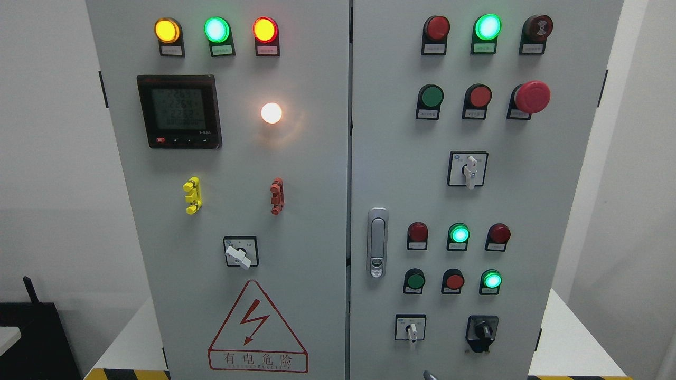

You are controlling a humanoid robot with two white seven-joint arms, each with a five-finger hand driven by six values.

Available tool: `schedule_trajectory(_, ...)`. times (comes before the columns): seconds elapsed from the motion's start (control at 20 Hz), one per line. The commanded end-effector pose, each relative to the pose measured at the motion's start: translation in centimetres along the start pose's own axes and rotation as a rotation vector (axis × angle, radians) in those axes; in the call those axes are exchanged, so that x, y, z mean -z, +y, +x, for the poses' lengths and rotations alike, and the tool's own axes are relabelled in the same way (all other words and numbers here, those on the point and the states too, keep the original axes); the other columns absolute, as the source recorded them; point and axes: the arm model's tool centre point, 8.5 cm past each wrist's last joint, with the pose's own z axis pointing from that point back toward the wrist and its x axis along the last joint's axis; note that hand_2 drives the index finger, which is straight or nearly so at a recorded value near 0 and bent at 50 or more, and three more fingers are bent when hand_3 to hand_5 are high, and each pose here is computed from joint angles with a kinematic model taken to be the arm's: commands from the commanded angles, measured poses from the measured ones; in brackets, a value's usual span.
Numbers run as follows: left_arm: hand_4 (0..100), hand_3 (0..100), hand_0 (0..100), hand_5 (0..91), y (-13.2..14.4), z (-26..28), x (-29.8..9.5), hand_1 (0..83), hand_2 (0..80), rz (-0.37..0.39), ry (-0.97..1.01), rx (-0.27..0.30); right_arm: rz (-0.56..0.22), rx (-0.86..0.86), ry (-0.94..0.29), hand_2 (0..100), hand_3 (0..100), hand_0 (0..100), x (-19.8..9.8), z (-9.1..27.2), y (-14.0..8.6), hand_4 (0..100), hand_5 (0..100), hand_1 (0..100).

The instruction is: Release door handle

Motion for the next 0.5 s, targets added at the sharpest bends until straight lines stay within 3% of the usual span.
schedule_trajectory(0.0,0,0,12,0.0,-0.06,0.20,-0.03,38.9,0.0,-0.003,0.007,0.028,0.000,-0.001,-0.003,0,11,45,-0.17,0.00,0.03,9,8,2)
schedule_trajectory(0.25,0,0,12,0.0,-0.06,0.15,-0.03,38.9,0.0,-0.003,0.009,0.026,-0.002,-0.009,-0.011,0,13,44,-0.16,0.12,-0.04,13,11,4)
schedule_trajectory(0.35,0,0,12,0.0,-0.06,0.20,-0.03,38.9,0.0,-0.003,0.007,0.028,0.002,-0.038,-0.051,0,20,43,-0.08,0.54,-0.27,25,19,4)
schedule_trajectory(0.45,0,0,12,0.0,-0.06,0.15,-0.03,38.9,0.0,-0.003,0.009,0.026,0.018,-0.129,-0.076,0,34,43,0.06,0.82,-0.11,36,26,5)
